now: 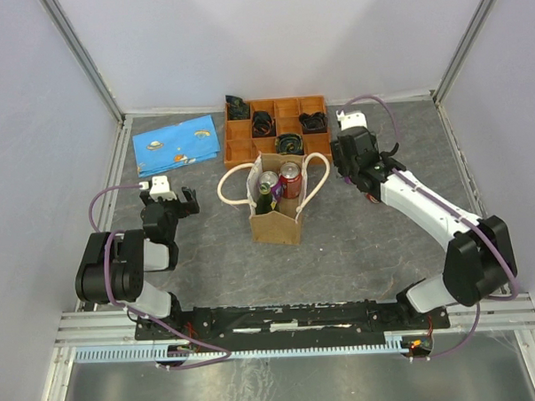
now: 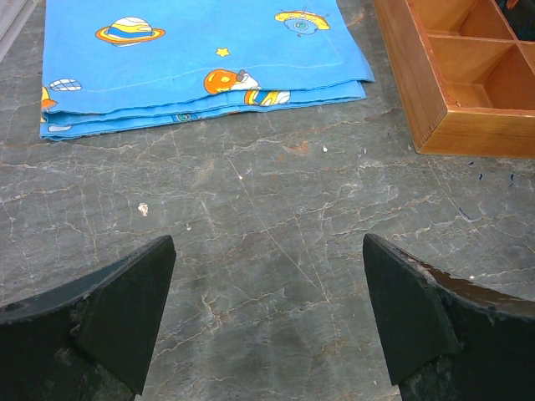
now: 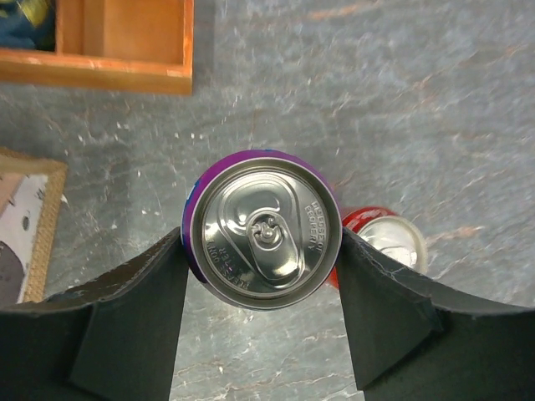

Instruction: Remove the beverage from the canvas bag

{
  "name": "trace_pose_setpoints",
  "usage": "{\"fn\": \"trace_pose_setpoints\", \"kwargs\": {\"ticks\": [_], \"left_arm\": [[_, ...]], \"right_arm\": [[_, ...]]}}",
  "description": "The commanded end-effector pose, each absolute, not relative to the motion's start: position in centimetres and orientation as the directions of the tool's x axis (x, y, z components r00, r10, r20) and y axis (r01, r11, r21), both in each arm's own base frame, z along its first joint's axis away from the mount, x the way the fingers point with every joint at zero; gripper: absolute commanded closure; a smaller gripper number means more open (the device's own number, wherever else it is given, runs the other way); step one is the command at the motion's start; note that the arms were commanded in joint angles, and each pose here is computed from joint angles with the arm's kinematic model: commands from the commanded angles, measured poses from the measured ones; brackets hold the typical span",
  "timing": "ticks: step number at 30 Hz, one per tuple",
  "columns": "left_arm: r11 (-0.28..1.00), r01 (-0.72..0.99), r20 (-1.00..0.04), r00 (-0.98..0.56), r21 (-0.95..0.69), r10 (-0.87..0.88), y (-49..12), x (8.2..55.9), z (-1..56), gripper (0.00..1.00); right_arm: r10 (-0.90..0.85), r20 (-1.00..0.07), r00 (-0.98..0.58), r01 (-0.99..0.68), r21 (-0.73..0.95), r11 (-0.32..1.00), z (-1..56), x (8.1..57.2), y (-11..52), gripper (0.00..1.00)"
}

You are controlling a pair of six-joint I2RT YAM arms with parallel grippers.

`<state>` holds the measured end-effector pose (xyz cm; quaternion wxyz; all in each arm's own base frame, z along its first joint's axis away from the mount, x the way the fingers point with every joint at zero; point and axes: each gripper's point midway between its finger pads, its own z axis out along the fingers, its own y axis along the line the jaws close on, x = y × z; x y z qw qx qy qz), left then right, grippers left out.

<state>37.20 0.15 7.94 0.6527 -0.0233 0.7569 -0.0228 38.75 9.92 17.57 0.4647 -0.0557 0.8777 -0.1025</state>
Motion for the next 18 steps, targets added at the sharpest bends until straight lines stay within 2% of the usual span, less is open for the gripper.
{"fn": "trace_pose_setpoints", "kwargs": {"ticks": [1, 18], "left_arm": [[1.000, -0.004, -0.995, -0.101, -0.028, -0.028, 0.3, 37.6, 9.2, 0.01], [1.000, -0.004, -0.995, -0.100, -0.028, -0.028, 0.3, 37.6, 9.2, 0.01]], "right_arm": [[-0.093, -0.857, -0.506, 0.024, -0.122, 0.992, 17.4, 40.1, 10.8, 1.00], [-0.064, -0.833, -0.550, -0.007, -0.071, 0.997, 12.1, 39.4, 11.6, 0.99]]}}
